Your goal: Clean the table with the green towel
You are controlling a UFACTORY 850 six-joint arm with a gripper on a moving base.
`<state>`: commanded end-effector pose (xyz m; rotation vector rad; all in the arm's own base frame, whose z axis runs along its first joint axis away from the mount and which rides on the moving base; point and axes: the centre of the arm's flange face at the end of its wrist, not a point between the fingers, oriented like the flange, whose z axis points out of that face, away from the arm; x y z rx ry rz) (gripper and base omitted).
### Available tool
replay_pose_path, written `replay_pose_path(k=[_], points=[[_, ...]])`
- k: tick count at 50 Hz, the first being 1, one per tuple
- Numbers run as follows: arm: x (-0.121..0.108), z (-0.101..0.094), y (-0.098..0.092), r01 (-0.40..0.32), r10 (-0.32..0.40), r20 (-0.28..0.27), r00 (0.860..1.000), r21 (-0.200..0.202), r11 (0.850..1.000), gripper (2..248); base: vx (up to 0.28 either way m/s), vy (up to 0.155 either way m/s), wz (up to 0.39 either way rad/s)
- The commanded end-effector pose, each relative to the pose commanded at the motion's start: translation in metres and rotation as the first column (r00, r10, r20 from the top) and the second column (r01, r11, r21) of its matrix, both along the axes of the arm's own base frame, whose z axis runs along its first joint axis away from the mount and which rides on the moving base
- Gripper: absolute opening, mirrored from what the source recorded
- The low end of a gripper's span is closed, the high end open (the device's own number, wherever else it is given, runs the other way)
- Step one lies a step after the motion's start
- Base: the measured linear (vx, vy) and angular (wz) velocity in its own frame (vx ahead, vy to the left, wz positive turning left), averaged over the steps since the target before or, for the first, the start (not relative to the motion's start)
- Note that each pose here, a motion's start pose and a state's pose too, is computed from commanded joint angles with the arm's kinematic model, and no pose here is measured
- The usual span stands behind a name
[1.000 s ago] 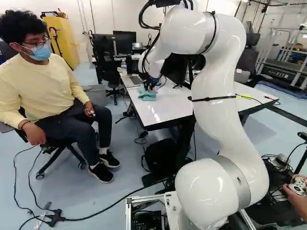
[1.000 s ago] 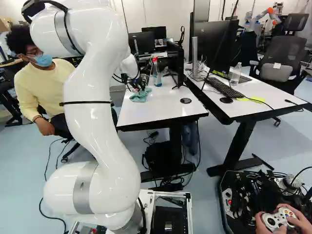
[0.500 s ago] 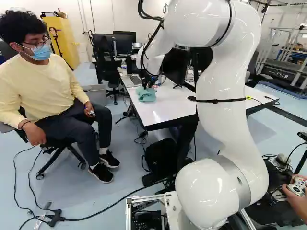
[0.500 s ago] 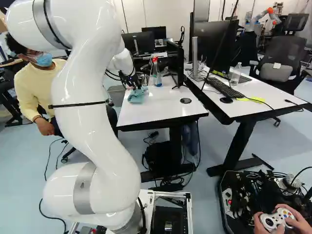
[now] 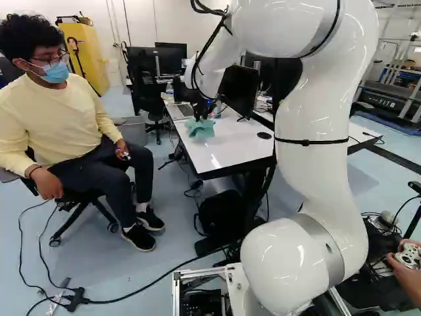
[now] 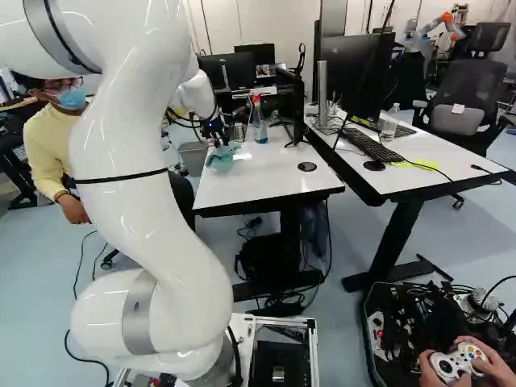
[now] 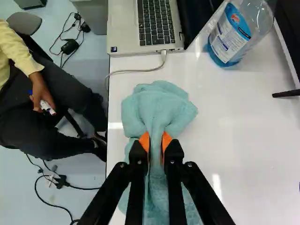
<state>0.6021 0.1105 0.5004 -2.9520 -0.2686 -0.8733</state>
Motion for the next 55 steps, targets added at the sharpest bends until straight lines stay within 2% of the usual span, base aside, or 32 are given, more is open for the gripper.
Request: replay_pose_path(k=[10,23,37,55], points=[[-0.022,0.013,0.006,-0.017,0.017,-0.009,1.0,-0.002,1.0,51,0.0,0.0,0.0],[-0.052,0.03,0.011,-0.037,0.036,0.005,0.999,0.001,0.999,51,0.0,0.0,0.0],[-0.081,0.034,0.013,-0.051,0.051,0.004,0.999,0.001,0.999,51,0.0,0.0,0.0],[-0.091,0.035,0.013,-0.055,0.055,0.002,0.999,0.0,0.999,51,0.0,0.0,0.0]])
